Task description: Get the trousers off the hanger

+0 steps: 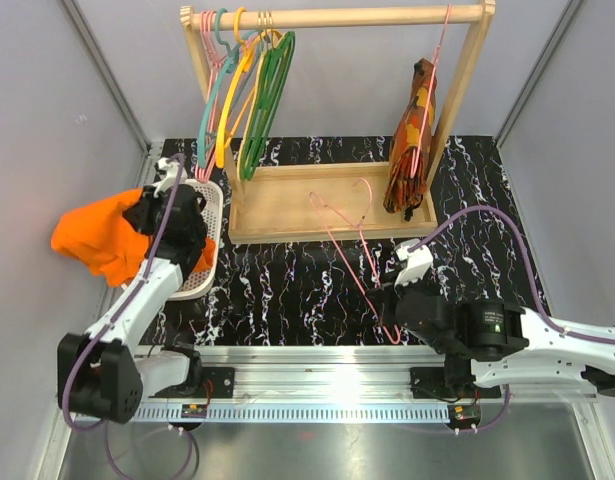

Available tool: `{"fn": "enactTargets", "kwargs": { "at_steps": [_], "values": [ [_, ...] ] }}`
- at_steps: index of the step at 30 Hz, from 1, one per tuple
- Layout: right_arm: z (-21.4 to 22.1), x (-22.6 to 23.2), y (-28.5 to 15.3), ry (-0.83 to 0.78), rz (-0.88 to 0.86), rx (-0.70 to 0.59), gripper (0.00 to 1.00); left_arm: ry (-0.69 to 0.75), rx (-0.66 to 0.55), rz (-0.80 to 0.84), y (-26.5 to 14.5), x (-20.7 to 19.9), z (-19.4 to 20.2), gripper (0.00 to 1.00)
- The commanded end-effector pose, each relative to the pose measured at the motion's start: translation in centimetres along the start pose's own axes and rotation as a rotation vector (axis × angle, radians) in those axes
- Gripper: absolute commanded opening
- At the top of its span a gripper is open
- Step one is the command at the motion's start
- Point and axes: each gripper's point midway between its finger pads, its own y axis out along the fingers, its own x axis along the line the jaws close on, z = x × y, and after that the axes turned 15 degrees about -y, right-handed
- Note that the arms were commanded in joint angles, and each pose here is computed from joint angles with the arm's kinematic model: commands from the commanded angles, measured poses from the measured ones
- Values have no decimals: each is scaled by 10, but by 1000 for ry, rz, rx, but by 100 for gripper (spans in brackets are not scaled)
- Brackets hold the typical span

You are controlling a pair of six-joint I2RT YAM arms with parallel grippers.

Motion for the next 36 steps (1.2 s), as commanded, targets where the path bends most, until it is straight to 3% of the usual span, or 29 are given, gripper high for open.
{"fn": "enactTargets", "kwargs": {
  "at_steps": [1, 9, 18, 23, 25, 26, 28, 30, 32, 33, 36],
  "values": [
    [-18, 8, -3, 50, -45, -63, 0, -42, 6, 14, 7, -18, -7, 0],
    [-24, 6, -8, 51, -57, -87, 0, 100, 171, 152, 19, -87, 25, 0],
    [-26, 3, -7, 37, -42, -91, 0, 40, 392, 320, 8, -141, 43, 0],
    [-25, 5, -6, 35, -46, -87, 0, 7, 441, 435, -1, -166, 52, 0],
    [-26, 6, -7, 37, -50, -87, 0, 29, 455, 432, -1, -168, 56, 11],
    [-26, 7, -7, 39, -56, -86, 2, 60, 479, 425, -1, -168, 64, 26],
    [-28, 7, -8, 43, -60, -89, 4, 46, 488, 431, -3, -168, 60, 38],
    [-27, 7, -9, 41, -60, -86, 4, 10, 476, 443, -7, -161, 50, 58],
    [-27, 5, -9, 37, -56, -82, 4, -35, 456, 458, -10, -152, 35, 66],
    [-27, 4, -10, 36, -54, -80, 4, -105, 434, 493, -17, -143, 19, 77],
    [-29, 3, -13, 31, -53, -80, 4, -265, 388, 602, -31, -125, -7, 92]
  ]
}}
